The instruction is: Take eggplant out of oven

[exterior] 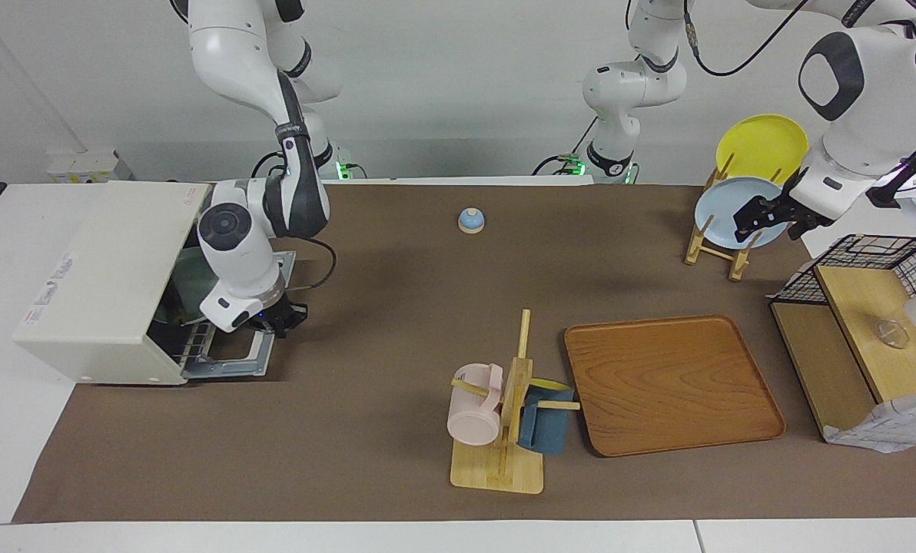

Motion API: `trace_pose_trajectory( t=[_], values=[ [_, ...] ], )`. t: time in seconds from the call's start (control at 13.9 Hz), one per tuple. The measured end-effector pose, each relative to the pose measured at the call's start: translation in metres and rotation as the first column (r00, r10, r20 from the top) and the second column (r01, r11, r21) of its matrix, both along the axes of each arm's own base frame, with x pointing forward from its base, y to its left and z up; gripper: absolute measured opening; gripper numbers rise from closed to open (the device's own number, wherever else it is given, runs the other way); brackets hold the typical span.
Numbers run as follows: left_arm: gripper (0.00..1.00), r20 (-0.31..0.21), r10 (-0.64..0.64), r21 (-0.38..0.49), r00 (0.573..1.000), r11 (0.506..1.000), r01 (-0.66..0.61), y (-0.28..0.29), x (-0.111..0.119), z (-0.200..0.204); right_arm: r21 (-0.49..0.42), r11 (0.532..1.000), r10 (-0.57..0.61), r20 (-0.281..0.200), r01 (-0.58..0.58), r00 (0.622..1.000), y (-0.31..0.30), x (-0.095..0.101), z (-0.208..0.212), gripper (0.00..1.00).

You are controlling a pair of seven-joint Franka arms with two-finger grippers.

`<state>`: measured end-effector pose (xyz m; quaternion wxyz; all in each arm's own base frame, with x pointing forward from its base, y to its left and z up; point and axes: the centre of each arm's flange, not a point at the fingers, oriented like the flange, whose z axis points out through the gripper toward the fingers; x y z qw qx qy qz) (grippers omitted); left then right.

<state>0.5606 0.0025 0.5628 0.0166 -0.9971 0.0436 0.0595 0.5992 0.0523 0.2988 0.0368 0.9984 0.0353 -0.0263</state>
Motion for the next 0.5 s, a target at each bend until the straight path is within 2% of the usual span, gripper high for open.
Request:
trace_pose_trajectory(
  t=[0.14,0.22,0.36,0.43,0.5],
  values=[
    [1.0,0.0,0.0,0.0,1.0,1.0,0.0,0.0,0.0,0.0,0.027,0.999,-0.047,0.015,0.046,0.999,0.026,0.002,-0.001,0.05],
    [1.0,0.0,0.0,0.0,1.0,1.0,0.0,0.0,0.0,0.0,0.045,0.997,-0.056,0.025,0.055,0.998,0.041,0.005,0.01,0.12],
    [1.0,0.0,0.0,0.0,1.0,1.0,0.0,0.0,0.0,0.0,0.053,0.996,-0.075,0.02,0.074,0.997,0.052,0.012,0.064,0.37],
    [1.0,0.0,0.0,0.0,1.0,1.0,0.0,0.0,0.0,0.0,0.05,0.995,-0.091,0.004,0.091,0.996,0.042,0.008,0.097,0.5],
    [1.0,0.0,0.0,0.0,1.0,1.0,0.0,0.0,0.0,0.0,0.044,0.992,-0.115,-0.023,0.116,0.993,0.026,-0.001,0.122,0.56]
  ],
)
